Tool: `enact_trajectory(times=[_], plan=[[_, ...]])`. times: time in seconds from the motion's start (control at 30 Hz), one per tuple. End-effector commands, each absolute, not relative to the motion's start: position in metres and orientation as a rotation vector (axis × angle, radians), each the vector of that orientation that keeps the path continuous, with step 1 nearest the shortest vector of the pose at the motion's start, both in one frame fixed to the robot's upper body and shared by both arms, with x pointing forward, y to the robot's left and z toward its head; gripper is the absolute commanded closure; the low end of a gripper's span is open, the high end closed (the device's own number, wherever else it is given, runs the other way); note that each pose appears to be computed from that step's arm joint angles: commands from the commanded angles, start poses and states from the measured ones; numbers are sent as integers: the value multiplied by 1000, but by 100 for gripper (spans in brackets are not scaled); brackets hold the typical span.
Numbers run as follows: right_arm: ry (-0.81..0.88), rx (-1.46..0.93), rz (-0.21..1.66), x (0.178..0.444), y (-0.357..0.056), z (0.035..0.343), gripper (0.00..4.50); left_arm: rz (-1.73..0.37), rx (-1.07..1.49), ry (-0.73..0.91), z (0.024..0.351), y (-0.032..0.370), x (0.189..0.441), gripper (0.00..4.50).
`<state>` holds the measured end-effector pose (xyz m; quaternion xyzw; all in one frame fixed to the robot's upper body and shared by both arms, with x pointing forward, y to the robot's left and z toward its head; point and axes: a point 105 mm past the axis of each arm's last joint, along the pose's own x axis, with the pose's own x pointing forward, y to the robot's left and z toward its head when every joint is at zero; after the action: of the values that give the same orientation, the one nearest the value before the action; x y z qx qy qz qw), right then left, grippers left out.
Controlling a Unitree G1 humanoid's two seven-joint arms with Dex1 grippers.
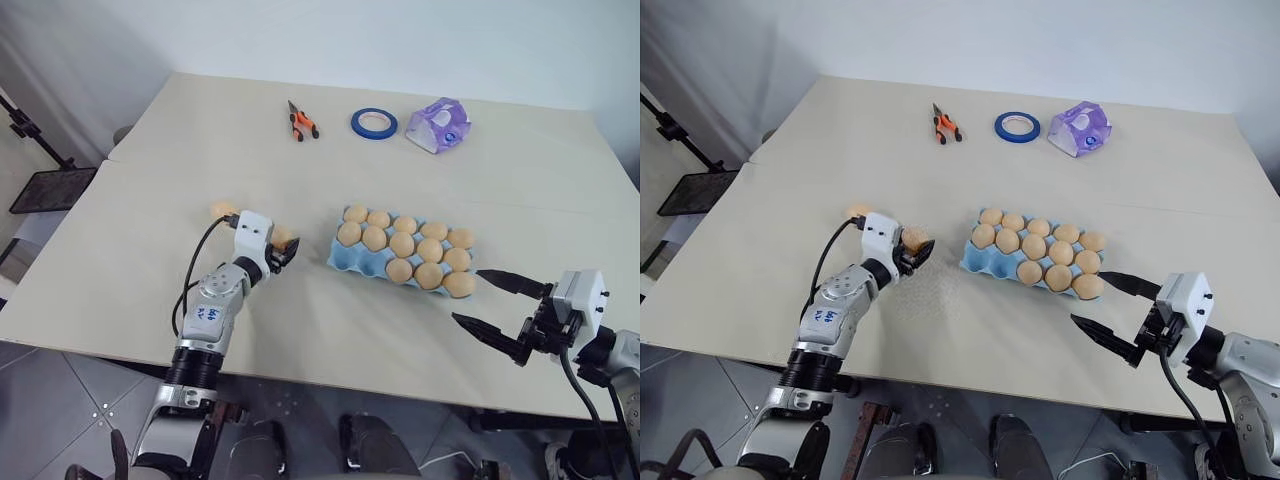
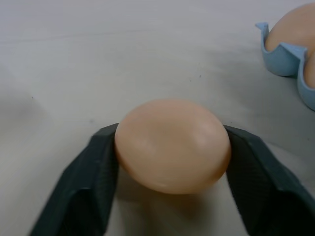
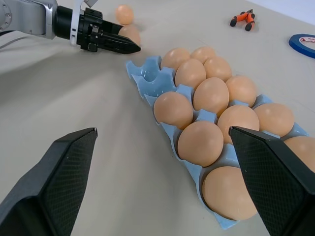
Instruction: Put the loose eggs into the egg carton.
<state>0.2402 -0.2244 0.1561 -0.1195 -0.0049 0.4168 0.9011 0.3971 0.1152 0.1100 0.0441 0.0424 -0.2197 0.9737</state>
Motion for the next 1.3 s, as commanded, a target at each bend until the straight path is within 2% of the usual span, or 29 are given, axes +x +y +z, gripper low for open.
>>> enact_trajectory(times=[0.03, 0.2, 0.33, 0.43, 0.57, 0.83, 1.13, 1.3], plan=[[-39, -289, 857, 238, -226, 168, 0, -455, 101, 31, 124, 109, 400, 218], [-39, -293, 855, 237, -226, 168, 0, -523, 67, -36, 141, 102, 392, 227], [-41, -295, 851, 237, -227, 169, 0, -720, -9, -155, 170, 79, 368, 231], [-42, -294, 849, 238, -227, 169, 0, -852, -21, -183, 177, 61, 352, 231], [-46, -291, 842, 239, -226, 168, 0, -953, -12, -155, 174, 38, 346, 231], [-52, -283, 811, 235, -226, 166, 0, -1066, 11, -151, 171, -8, 354, 231], [-50, -280, 768, 227, -227, 164, 0, -1164, 82, -124, 158, -33, 351, 231], [-50, -278, 753, 225, -228, 163, 0, -1131, 106, -103, 154, -31, 357, 79]])
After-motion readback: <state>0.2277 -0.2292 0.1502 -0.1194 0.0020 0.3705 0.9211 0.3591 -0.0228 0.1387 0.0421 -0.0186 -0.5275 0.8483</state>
